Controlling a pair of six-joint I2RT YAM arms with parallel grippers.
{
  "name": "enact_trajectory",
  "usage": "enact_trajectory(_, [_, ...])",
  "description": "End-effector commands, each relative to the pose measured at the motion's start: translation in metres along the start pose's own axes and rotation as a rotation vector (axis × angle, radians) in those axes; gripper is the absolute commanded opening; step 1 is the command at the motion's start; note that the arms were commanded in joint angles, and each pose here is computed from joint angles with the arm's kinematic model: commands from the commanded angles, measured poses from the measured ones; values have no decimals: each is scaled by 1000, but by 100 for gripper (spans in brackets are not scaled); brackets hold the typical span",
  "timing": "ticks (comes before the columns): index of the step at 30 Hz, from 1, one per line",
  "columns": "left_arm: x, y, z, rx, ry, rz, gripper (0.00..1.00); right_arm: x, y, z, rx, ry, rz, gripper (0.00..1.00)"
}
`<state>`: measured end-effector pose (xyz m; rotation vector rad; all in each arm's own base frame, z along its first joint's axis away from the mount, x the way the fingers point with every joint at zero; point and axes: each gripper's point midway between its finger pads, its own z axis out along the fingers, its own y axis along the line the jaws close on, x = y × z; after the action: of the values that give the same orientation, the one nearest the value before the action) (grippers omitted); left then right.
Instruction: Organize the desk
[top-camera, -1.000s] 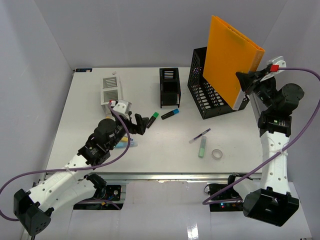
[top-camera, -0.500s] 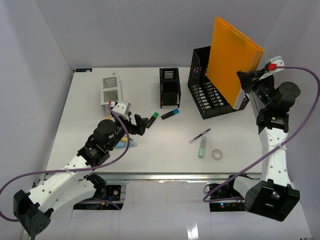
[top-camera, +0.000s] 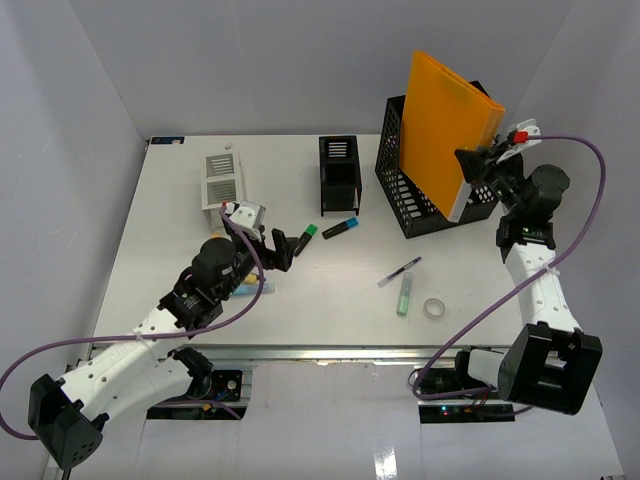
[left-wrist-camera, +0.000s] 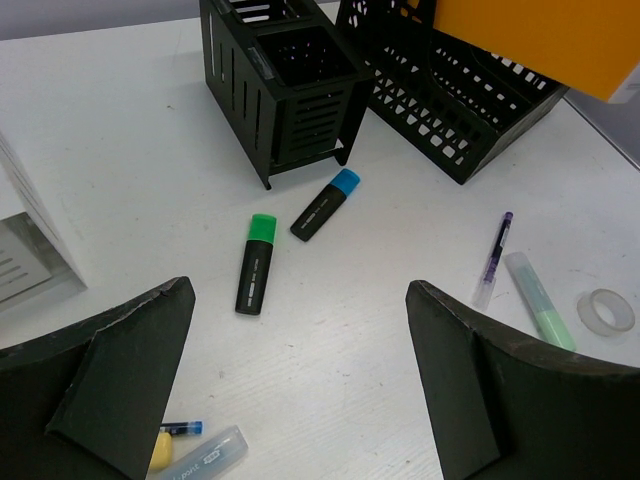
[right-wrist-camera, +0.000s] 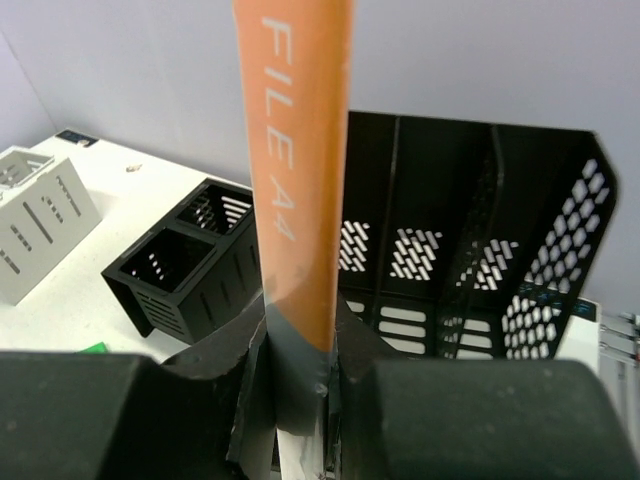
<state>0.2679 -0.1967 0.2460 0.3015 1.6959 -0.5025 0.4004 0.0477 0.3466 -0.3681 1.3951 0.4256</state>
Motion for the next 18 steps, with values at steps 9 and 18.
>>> enact_trajectory(9, [12,1,2,5,18,-3,98,-13,-8,45,-10,-231,-190,8])
enact_trajectory(18, [23,-1,9,17,42,6,98,8,0,60,-121,-302,-155,8])
